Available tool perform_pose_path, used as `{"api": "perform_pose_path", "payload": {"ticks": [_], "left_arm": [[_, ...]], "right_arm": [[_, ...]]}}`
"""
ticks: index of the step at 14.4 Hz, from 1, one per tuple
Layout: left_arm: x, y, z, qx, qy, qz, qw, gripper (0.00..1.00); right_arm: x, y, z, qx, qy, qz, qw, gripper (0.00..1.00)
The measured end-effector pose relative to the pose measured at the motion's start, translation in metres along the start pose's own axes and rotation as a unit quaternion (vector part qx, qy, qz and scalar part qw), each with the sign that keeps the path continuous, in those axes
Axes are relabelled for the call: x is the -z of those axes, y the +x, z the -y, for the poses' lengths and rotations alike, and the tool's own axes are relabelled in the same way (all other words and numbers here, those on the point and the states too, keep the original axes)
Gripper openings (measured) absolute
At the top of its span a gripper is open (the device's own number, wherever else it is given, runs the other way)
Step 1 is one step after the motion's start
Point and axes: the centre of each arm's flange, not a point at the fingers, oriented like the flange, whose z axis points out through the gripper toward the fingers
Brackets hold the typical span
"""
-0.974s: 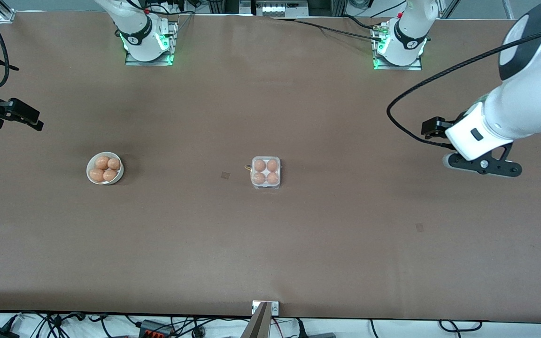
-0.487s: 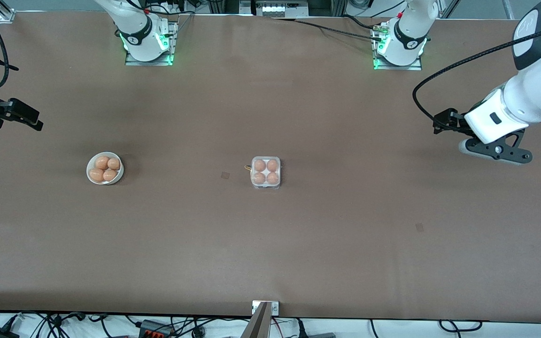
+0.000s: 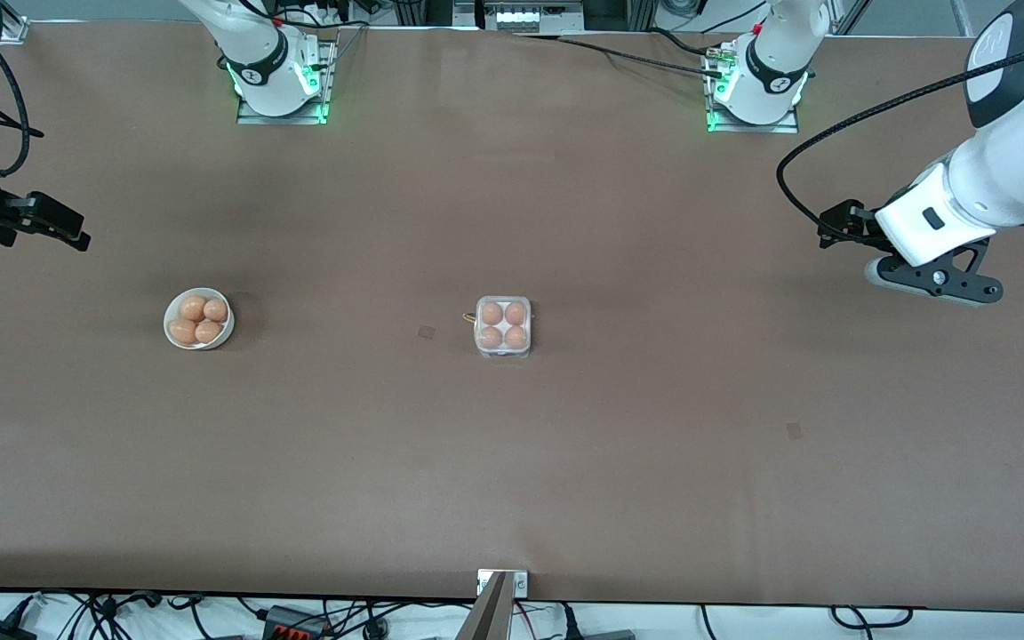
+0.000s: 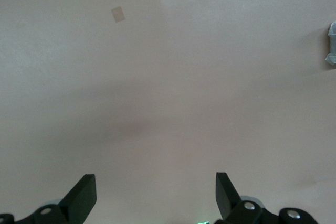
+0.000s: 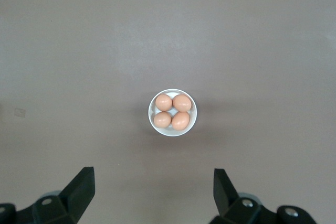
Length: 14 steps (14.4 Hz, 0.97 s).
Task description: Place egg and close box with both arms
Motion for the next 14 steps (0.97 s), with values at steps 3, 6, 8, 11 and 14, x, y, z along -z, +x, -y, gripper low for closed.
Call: {"api": "perform_pose_path", "payload": {"ticks": [3, 6, 8, 11, 14], "left_arm": [[-0.0001, -0.0002, -0.0001, 0.0, 0.0, 0.001, 1.0, 1.0], [-0.0012, -0.0015, -0.0001, 0.0, 0.0, 0.007, 1.0, 1.0], [-0.0029, -0.0041, 0.0004, 0.001, -0.001, 0.018, 1.0, 1.0], [-0.0034, -0.0061, 0.0057, 0.005, -0.002, 0.023, 1.0, 1.0], [-0.0034, -0.0062, 0.0069, 0.006, -0.002, 0.023, 1.0, 1.0]], "right_arm": [[0.0005, -0.0007, 0.0, 0.0, 0.0, 0.001, 1.0, 1.0], [0.0002, -0.0011, 0.0001, 0.0, 0.0, 0.003, 1.0, 1.0], [0.0002, -0.0011, 0.0001, 0.0, 0.0, 0.003, 1.0, 1.0], [0.0002, -0.0011, 0.0001, 0.0, 0.0, 0.003, 1.0, 1.0], [0.0002, -0.0011, 0.0001, 0.0, 0.0, 0.003, 1.0, 1.0]]}}
